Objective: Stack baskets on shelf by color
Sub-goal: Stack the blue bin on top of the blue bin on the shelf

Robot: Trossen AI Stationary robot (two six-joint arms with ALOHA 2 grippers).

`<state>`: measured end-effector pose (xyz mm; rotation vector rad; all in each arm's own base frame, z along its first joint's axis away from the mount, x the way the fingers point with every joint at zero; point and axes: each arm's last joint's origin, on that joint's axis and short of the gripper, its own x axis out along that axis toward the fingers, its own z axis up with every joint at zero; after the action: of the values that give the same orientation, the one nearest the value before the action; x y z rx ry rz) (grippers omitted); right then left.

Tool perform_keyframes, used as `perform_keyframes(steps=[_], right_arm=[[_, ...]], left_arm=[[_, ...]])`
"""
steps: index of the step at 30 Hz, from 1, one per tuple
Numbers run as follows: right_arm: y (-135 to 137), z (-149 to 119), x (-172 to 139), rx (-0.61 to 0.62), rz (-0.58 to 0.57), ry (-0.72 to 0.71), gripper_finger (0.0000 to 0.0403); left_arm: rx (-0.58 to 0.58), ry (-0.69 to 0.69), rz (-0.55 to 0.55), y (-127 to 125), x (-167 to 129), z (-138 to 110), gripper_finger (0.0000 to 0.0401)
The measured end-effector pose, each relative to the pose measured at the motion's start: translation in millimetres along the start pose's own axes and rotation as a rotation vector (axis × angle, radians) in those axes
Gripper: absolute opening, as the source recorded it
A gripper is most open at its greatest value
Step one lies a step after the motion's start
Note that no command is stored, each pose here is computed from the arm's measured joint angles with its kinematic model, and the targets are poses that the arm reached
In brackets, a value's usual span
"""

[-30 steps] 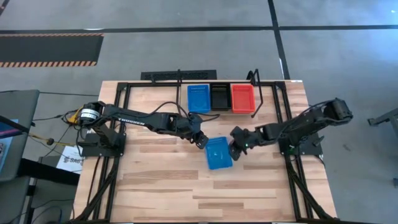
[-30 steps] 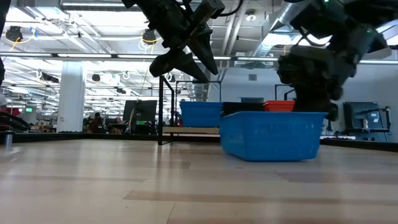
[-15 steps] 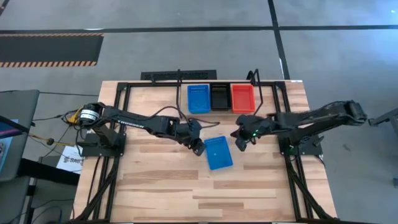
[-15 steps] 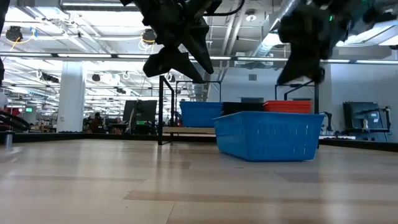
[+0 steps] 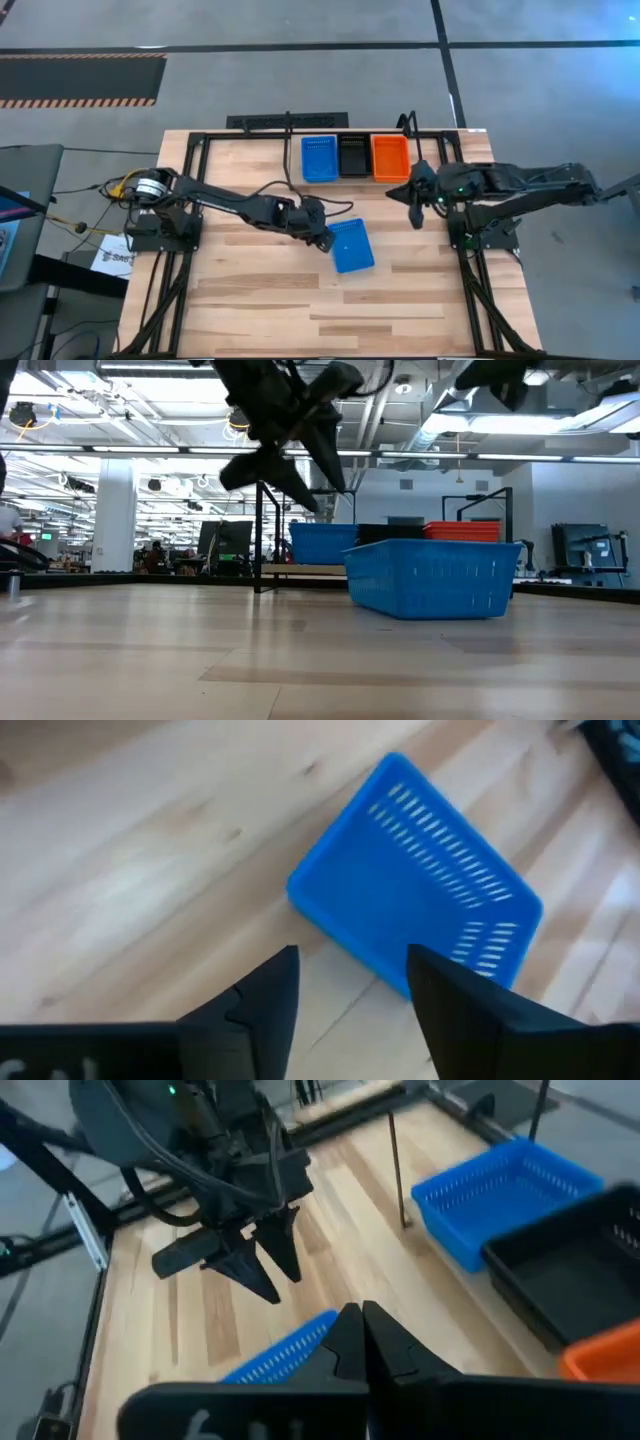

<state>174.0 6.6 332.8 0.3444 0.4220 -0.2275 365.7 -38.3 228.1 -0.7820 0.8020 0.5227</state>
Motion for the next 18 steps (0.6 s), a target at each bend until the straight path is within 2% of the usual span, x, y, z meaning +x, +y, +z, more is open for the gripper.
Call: perform_keyframes(steps=[3,7,10,15,18], right_arm=[[-0.4,-9.4,-2.3,0.016,-0.016,0.097,0.0001],[2.7,-39.1,6.3,0.039,-0.114,0.378,0.0001],[12.4,-64.9,21.8,0.029,-0.148,0.514,0.0001],[32.9,-115.8,60.6,0.031,-0.113,0.6,0.0001],[37.4,-136.4,77.3,0.042,-0.15,0.645,0.0001]], left_arm=[[-0.027,0.045,-0.027,-1.2,12.5,-3.0,0.0185],[-0.05,0.065,-0.068,-3.9,15.3,-3.1,0.0191],[-0.052,0.057,-0.076,-4.4,13.8,-1.8,0.0191],[-0.048,0.046,-0.088,-4.8,10.8,3.9,0.0191],[-0.032,0.06,-0.095,-3.5,11.4,5.5,0.0191]])
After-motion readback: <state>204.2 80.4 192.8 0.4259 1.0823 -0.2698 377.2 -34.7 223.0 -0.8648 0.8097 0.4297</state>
